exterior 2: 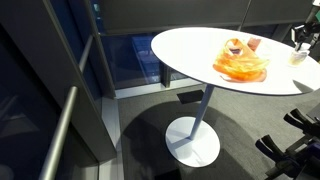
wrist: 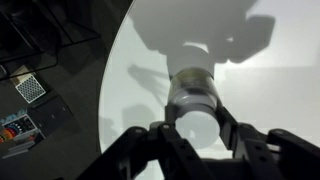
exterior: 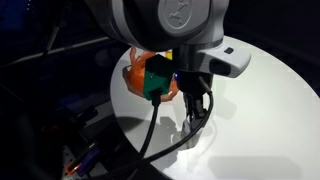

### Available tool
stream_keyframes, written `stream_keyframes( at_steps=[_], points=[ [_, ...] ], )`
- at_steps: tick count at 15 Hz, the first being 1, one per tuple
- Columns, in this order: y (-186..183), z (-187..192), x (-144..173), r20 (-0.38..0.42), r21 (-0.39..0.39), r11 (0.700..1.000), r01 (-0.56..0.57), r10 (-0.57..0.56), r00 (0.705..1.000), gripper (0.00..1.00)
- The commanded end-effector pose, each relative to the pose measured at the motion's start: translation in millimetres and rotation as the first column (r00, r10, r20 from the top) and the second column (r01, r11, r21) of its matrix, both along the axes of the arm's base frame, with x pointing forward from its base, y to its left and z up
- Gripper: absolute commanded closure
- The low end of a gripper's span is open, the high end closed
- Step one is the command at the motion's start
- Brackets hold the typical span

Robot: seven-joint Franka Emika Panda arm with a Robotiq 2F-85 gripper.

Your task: Put the white bottle into the carrier bag

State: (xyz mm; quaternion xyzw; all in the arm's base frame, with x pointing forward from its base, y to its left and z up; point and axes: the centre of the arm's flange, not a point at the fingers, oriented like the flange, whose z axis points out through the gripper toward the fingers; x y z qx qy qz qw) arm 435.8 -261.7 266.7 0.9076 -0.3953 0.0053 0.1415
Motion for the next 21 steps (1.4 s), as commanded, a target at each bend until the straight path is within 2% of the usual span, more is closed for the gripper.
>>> stream_keyframes(
  at_steps=[1, 9, 14, 18, 21],
  points=[
    [9.5, 10.4, 4.5, 0.006, -0.046, 0.999, -0.017, 0.018, 1.0, 0.81],
    [55.9, 52.5, 26.7, 0.025, -0.118, 0.983, -0.143, 0.147, 0.989, 0.81],
    [86.3, 94.5, 31.2, 0.019, -0.123, 0.967, -0.222, 0.226, 0.974, 0.81],
    [112.1, 122.5, 35.3, -0.002, -0.112, 0.946, -0.305, 0.307, 0.952, 0.81],
    [132.6, 136.9, 36.4, -0.013, -0.095, 0.919, -0.383, 0.384, 0.923, 0.81]
  ],
)
